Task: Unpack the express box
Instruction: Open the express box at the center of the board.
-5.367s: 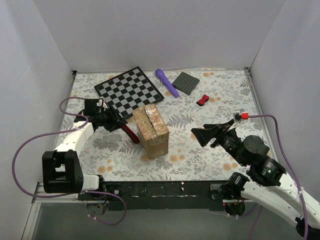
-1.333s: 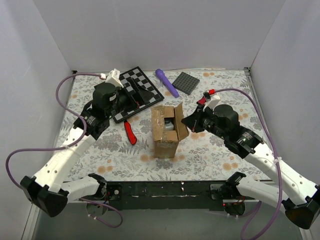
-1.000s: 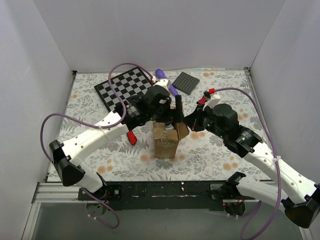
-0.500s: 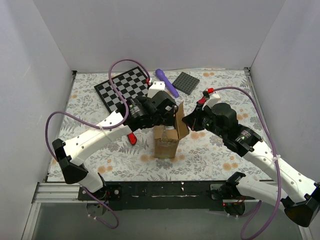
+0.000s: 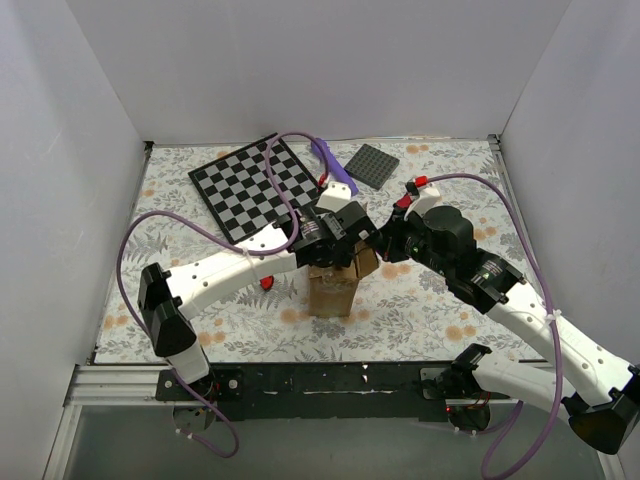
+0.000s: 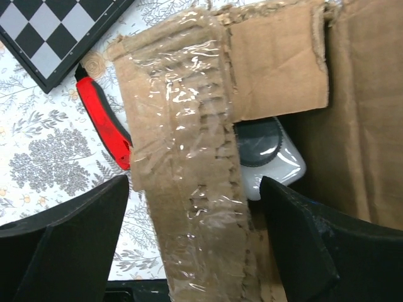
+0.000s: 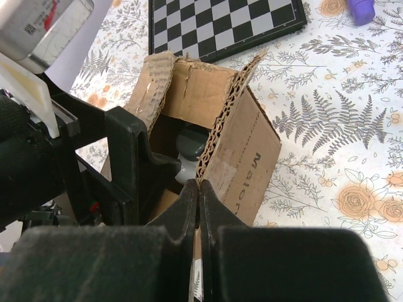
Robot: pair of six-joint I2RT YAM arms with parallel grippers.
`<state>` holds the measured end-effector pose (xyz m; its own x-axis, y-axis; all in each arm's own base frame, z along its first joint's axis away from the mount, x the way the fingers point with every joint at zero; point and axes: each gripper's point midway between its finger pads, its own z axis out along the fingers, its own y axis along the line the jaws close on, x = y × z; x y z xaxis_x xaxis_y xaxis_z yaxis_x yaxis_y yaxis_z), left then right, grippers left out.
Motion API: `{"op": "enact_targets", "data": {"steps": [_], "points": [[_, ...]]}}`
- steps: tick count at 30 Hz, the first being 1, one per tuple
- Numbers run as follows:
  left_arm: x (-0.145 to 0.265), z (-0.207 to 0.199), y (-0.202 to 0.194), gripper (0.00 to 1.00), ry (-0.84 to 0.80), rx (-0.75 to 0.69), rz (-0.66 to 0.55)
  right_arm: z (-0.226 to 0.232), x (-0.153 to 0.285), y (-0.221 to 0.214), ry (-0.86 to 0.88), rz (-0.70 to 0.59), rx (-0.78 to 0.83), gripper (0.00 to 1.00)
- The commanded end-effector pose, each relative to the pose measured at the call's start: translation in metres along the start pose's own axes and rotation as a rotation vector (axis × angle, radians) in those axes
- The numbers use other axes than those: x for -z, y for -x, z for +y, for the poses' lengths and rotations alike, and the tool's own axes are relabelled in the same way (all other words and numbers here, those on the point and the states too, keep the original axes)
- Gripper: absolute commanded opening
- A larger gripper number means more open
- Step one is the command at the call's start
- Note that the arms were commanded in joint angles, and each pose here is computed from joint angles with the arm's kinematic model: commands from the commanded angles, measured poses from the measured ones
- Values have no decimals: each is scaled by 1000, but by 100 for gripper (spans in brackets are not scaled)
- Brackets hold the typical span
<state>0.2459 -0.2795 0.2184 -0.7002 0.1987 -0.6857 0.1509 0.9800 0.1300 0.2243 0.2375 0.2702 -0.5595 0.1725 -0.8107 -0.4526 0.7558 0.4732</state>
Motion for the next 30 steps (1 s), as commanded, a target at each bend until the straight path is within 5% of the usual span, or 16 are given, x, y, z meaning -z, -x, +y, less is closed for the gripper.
{"op": "enact_targets", "data": {"steps": [1, 12, 18, 23, 28, 29, 30], "points": [[10, 22, 7, 81, 39, 40, -59, 9, 12, 27, 24, -86, 26, 1], [33, 52, 25, 51, -335, 390, -158, 8, 18, 22, 42, -93, 46, 1], [27, 49, 21, 33, -411, 441, -156, 5, 18, 13, 51, -85, 53, 1], [21, 31, 4, 0, -544, 469, -125, -2, 22, 5, 32, -74, 72, 1], [22, 20, -5, 0, -686, 530, -164, -3, 33, 7, 46, -102, 97, 1], [29, 22, -1, 0, -706, 541, -194, -2, 36, 9, 47, -108, 101, 4], [28, 23, -2, 0, -706, 557, -204, 0, 39, 12, 52, -118, 103, 25]]}}
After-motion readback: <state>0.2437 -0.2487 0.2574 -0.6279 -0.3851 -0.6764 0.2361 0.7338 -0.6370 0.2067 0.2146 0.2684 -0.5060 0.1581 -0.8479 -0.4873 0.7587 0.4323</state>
